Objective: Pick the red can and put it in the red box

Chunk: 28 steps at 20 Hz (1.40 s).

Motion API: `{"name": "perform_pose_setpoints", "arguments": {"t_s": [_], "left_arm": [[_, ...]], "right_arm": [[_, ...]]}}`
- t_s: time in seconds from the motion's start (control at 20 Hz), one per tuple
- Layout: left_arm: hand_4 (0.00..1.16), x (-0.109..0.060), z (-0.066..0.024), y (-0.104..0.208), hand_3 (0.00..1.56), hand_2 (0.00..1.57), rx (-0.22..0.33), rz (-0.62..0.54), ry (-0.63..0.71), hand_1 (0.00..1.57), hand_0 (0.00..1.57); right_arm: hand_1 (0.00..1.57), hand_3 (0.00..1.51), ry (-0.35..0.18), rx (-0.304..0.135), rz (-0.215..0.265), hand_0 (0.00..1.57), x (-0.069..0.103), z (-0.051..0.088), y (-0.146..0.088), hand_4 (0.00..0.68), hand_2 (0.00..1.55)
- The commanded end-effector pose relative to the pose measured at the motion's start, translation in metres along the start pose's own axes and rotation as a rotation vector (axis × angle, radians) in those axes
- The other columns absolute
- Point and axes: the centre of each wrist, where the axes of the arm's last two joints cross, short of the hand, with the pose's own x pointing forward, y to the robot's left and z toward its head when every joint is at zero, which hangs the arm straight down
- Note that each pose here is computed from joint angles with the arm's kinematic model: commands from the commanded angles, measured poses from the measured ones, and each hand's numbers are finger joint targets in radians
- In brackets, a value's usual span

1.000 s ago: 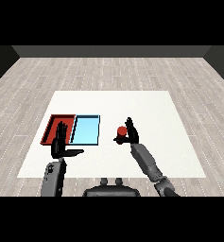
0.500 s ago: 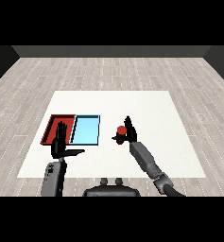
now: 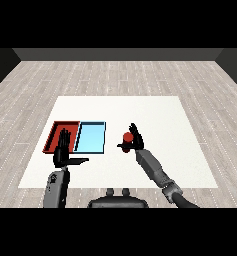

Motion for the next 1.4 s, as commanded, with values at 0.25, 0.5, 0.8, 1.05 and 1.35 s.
{"name": "perform_pose_setpoints", "arguments": {"t_s": [0.25,0.5,0.8,1.05,1.35], "left_arm": [[0.00,-0.002,-0.0138,0.011,0.00,0.00,0.001,-0.005,-0.005,0.00,0.00],[0.00,-0.007,0.0057,-0.014,0.00,0.00,0.000,-0.024,-0.016,0.00,0.00],[0.00,0.001,-0.0024,-0.023,0.00,0.00,-0.031,-0.008,0.001,0.00,0.00],[0.00,0.003,0.0043,-0.039,0.00,0.00,-0.041,-0.013,0.036,0.00,0.00],[0.00,-0.018,-0.0104,-0.059,0.00,0.00,-0.146,0.004,0.063,0.00,0.00]], "right_arm": [[1.50,1.44,0.005,-0.054,0.122,1.50,0.004,-0.006,0.008,0.667,1.47],[1.46,1.43,-0.011,-0.018,0.177,1.46,0.006,0.000,0.001,0.656,1.45],[1.46,1.41,-0.087,-0.030,0.182,1.46,0.028,0.003,-0.001,0.660,1.45],[1.43,1.40,-0.154,-0.014,0.178,1.43,0.044,-0.003,0.009,0.656,1.44],[1.44,1.41,-0.198,0.016,0.159,1.44,0.053,0.012,0.028,0.649,1.45]]}}
